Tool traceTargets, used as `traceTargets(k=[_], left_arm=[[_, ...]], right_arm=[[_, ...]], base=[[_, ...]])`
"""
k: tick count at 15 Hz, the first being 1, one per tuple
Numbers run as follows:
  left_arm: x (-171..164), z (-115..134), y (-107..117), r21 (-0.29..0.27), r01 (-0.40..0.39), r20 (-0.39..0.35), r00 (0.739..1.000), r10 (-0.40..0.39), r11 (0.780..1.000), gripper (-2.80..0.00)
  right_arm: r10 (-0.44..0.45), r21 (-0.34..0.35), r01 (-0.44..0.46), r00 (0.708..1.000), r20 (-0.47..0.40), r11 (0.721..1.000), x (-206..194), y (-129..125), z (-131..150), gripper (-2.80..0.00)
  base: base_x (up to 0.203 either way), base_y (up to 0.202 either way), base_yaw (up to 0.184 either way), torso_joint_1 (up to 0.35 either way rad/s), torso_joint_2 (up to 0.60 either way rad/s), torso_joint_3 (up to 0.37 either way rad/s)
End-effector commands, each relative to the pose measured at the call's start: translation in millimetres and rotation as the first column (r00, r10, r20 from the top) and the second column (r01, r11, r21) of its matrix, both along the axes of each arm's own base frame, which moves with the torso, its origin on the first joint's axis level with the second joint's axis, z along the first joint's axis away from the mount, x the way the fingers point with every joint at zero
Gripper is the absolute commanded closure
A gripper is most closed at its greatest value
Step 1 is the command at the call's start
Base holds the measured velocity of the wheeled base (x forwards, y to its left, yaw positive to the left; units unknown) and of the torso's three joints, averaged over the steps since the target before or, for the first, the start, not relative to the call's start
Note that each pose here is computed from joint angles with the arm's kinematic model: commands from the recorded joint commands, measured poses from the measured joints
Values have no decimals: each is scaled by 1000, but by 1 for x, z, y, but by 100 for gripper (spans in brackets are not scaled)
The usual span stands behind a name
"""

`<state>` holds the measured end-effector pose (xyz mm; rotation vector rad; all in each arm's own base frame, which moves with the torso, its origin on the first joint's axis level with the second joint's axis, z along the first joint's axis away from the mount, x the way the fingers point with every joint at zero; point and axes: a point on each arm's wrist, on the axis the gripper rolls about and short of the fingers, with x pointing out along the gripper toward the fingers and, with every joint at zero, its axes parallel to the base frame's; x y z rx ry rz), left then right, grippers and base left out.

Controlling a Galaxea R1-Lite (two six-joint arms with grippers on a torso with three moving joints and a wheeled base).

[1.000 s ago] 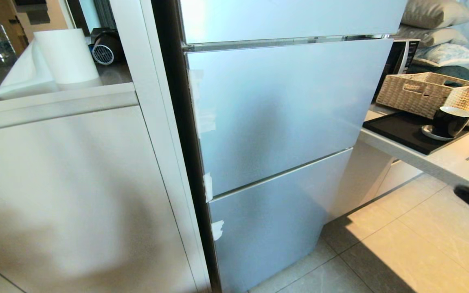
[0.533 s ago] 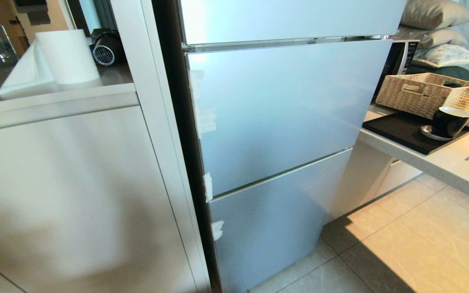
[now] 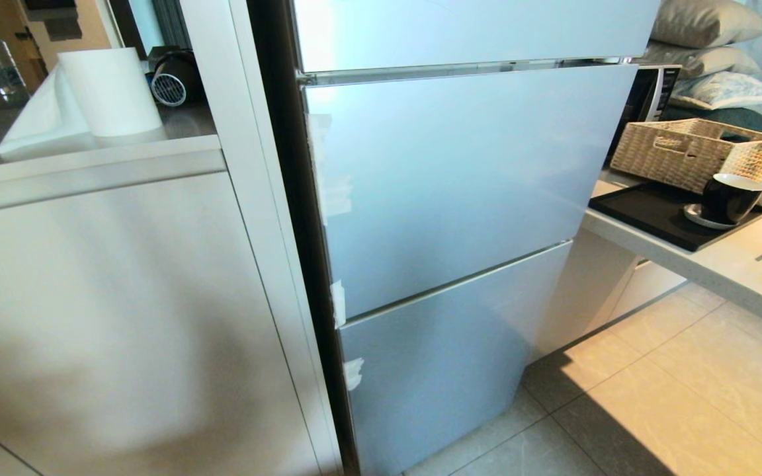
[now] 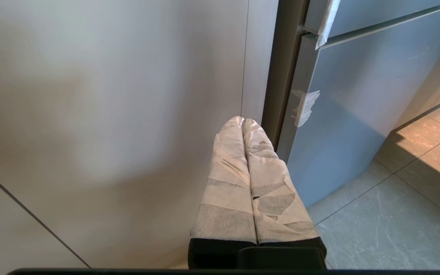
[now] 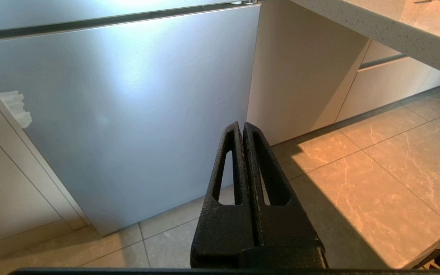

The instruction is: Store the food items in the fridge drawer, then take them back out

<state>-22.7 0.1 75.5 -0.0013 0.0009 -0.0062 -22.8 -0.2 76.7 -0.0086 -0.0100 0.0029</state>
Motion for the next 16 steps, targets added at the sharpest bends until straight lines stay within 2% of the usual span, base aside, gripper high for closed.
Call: traceTargets(k=[1, 16], left_arm=[[0, 0, 0, 0, 0, -1, 1000, 0, 1000, 0], [0, 0, 0, 0, 0, -1, 1000, 0, 1000, 0]], right_arm=[[0, -7, 0, 1000, -2, 1000, 0, 0, 0, 0], [0, 2, 0, 1000, -4, 1000, 0, 0, -1, 0]], base=[[0, 0, 0, 0, 0, 0], [0, 0, 0, 0, 0, 0]])
